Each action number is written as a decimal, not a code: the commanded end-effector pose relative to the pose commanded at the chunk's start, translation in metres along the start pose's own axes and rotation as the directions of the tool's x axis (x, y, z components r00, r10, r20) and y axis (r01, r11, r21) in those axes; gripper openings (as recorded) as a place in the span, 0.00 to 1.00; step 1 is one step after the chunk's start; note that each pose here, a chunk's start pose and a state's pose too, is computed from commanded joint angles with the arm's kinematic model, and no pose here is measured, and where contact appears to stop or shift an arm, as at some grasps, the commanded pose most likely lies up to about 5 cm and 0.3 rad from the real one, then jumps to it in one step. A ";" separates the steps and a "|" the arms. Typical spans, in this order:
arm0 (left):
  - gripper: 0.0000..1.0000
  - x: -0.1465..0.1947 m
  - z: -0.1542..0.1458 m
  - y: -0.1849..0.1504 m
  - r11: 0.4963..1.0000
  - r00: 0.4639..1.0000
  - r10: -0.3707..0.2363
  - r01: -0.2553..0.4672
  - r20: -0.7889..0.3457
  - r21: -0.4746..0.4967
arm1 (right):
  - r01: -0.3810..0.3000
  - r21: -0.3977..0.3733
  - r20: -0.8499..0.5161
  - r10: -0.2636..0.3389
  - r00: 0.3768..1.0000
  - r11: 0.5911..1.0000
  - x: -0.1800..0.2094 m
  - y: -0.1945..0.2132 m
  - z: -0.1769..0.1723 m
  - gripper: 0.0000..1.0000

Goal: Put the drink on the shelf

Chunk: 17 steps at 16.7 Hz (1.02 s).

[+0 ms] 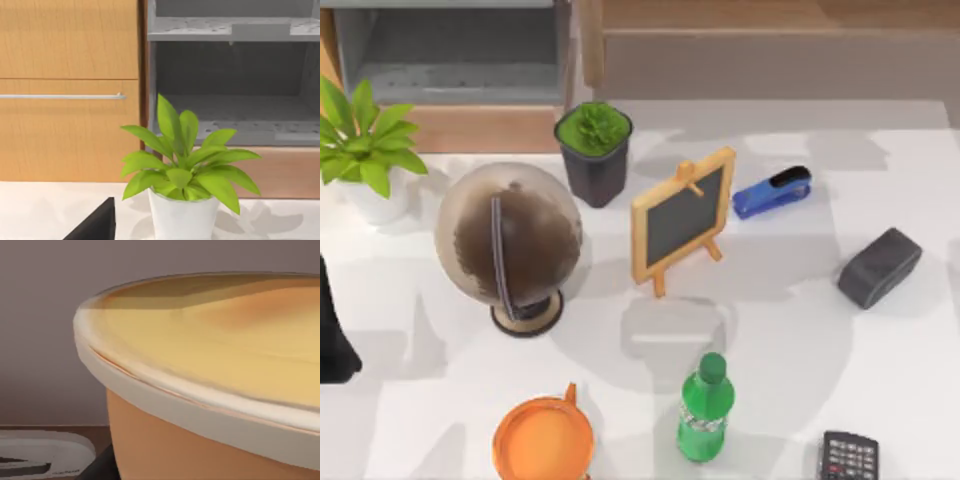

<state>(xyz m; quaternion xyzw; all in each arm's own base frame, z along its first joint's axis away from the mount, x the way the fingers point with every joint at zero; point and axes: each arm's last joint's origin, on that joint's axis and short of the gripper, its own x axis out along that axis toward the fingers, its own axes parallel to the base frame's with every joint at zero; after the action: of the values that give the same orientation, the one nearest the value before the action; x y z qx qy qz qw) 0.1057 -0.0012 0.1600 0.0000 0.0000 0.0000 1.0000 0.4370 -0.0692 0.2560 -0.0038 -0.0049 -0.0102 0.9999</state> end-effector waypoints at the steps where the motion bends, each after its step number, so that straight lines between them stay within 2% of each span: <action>1: 1.00 0.000 0.000 0.000 1.000 1.000 0.000 0.000 0.000 0.000 | -0.003 -0.002 0.008 0.003 1.000 1.000 0.006 0.001 -0.002 0.00; 4: 1.00 0.000 0.000 0.000 1.000 1.000 0.000 0.000 0.000 0.000 | -0.006 -0.001 -0.003 0.006 1.000 1.000 0.019 0.003 -0.015 0.00; 8: 1.00 0.000 0.000 0.000 1.000 1.000 0.000 0.000 0.000 0.000 | -0.006 -0.001 -0.006 0.006 1.000 1.000 0.020 0.003 -0.017 0.00; 17: 1.00 0.000 0.000 0.000 1.000 1.000 0.000 0.000 0.000 0.000 | -0.006 -0.001 -0.006 0.006 1.000 1.000 0.020 0.003 -0.017 0.68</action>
<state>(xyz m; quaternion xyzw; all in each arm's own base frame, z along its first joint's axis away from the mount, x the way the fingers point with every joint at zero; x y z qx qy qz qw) 0.1057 -0.0012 0.1600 0.0000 0.0000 0.0000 1.0000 0.4573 -0.0667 0.2393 -0.0043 -0.0017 -0.0072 1.0000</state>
